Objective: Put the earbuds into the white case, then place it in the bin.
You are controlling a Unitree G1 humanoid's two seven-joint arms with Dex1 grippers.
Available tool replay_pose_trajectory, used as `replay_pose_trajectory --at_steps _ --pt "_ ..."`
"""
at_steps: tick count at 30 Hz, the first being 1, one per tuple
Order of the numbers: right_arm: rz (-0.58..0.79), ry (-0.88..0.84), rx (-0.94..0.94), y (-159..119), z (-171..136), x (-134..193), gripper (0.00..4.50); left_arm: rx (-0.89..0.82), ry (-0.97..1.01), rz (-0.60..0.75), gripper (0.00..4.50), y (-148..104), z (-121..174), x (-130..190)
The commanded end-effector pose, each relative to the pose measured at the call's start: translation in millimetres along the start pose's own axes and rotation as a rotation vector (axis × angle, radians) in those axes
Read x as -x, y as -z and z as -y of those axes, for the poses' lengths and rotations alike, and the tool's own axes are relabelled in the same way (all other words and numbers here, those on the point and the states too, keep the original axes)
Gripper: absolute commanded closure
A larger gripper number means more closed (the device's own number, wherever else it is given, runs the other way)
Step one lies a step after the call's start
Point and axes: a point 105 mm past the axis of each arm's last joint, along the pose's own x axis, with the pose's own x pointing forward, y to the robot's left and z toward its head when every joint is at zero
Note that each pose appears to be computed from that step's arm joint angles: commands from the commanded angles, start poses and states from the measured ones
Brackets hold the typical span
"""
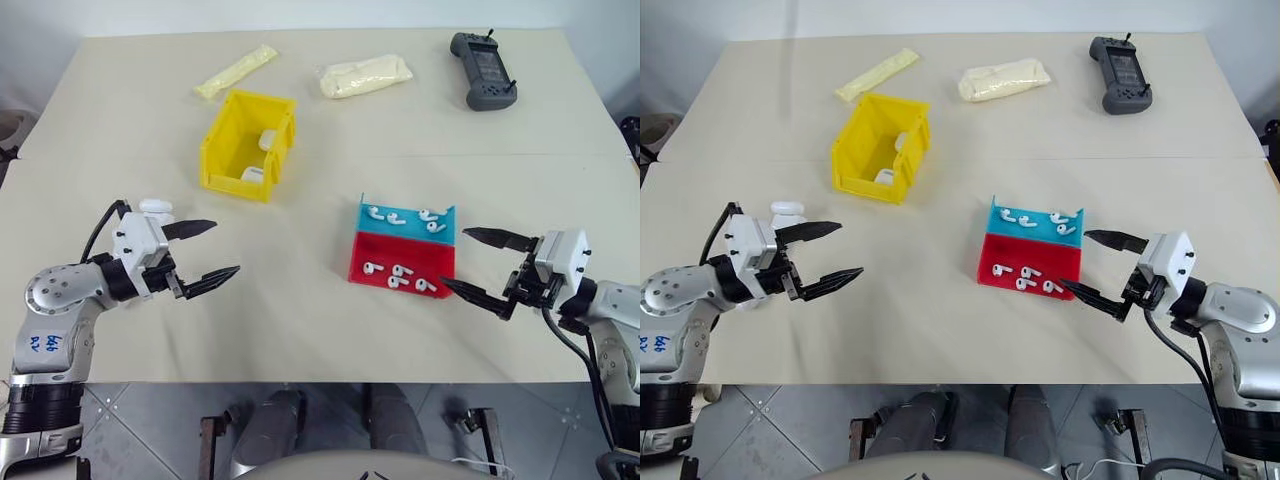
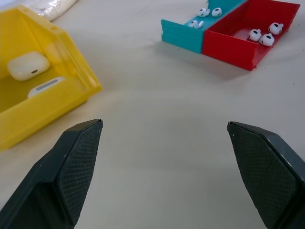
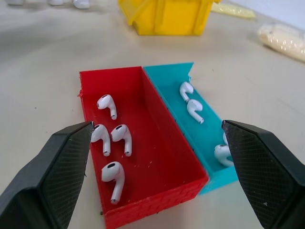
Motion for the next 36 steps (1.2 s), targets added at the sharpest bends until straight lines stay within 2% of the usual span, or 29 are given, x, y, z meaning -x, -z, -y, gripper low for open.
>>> replay_pose_trajectory --at_steps 1,3,7,14,17,20,25,34,36 --pt "0.042 -0.02 0.04 -9 1 -7 0.0 -0.072 -0.064 -0.001 0.04 -10 -7 10" --pt "0.064 -0.067 0.039 -11 -3 -15 0.0 -0.042 -0.14 0.007 0.04 -10 -10 19" --pt "0.175 -0.169 0.053 -30 -14 -50 0.0 0.042 -0.421 0.031 0.04 -7 -9 59" --pt "0.354 -0.294 0.088 -60 -39 -96 0.0 0.23 -0.912 -0.098 0.04 30 33 147" --pt "0.369 -0.331 0.111 -63 -46 -102 0.0 0.299 -0.997 -0.116 0.04 41 41 161" --pt "0.368 -0.345 0.116 -64 -47 -103 0.0 0.332 -0.996 -0.142 0.04 46 40 161" --pt "0.309 -0.343 0.089 -63 -35 -91 0.0 0.386 -0.943 -0.167 0.04 36 16 151" --pt "0.257 -0.345 0.069 -57 -35 -84 0.0 0.6 -0.752 -0.654 0.04 32 -5 150" --pt "0.262 -0.343 0.07 -58 -35 -85 0.0 0.632 -0.7 -0.71 0.04 31 -4 148"
